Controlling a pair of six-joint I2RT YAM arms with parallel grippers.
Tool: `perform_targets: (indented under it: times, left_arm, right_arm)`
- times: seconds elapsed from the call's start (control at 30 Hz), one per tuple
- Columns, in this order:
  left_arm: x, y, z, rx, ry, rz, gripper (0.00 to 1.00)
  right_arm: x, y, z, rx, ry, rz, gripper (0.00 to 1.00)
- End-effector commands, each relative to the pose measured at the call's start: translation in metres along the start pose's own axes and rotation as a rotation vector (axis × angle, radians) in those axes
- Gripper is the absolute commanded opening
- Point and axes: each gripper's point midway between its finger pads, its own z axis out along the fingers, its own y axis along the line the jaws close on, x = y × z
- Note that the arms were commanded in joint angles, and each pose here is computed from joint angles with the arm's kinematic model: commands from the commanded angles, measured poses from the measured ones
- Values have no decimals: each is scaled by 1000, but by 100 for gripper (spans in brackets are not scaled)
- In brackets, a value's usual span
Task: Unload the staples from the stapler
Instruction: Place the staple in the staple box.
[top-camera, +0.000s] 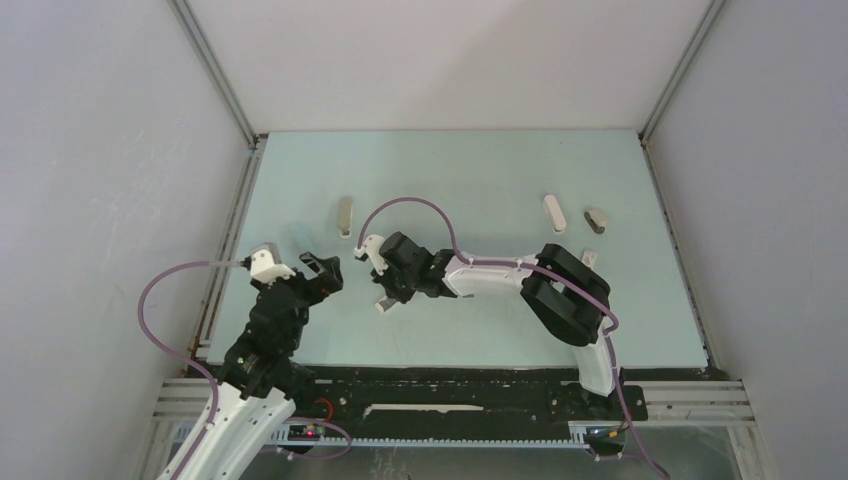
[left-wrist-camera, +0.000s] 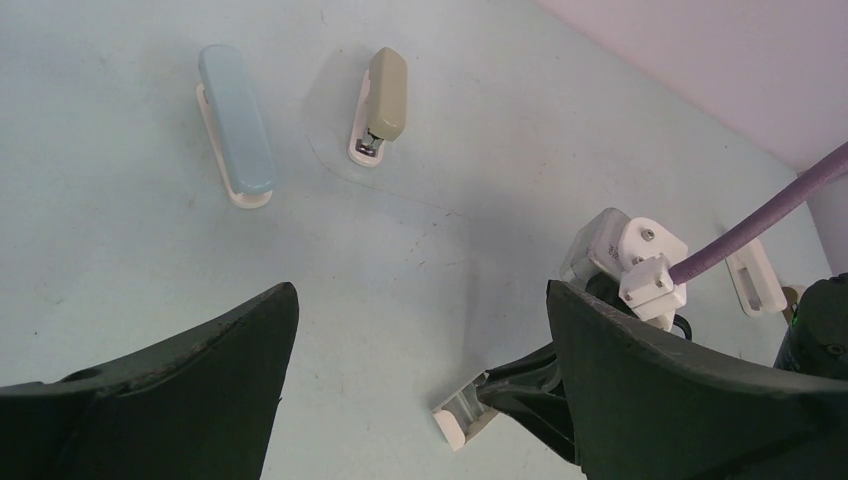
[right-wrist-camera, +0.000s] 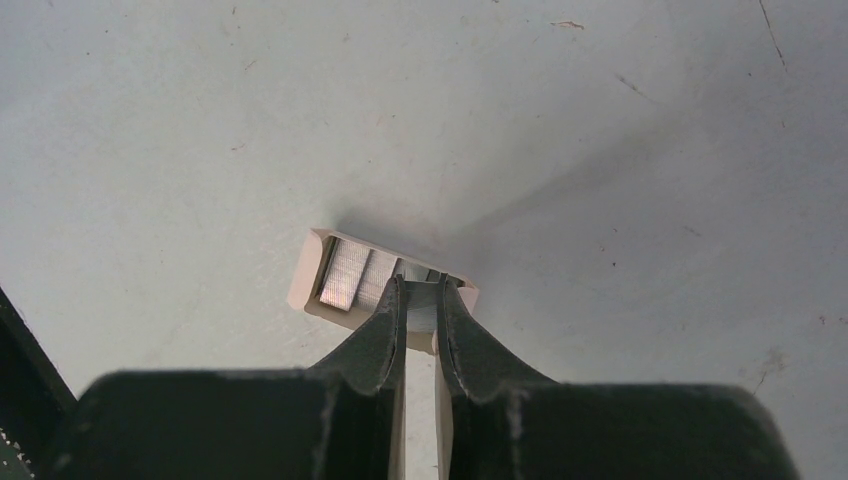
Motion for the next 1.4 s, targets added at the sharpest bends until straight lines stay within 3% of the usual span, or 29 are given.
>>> perform_targets:
  times: [0.0, 0.43, 0.77, 1.37]
  left_arm:
    - [-7, 1, 1, -10, -37, -17, 100]
    - [-7, 0, 2, -9, -36, -15, 100]
    - [-7, 1, 1, -8, -40, -17, 100]
    - [-5, 2, 2, -13, -35, -16, 100]
  right_arm:
    - [-7, 2, -2, 0, -24, -9, 3]
    - [-33, 9, -20, -18, -98, -22, 3]
    - [-31, 21, -19, -37, -92, -31, 4]
    - [-19, 0, -10, 13, -59, -10, 4]
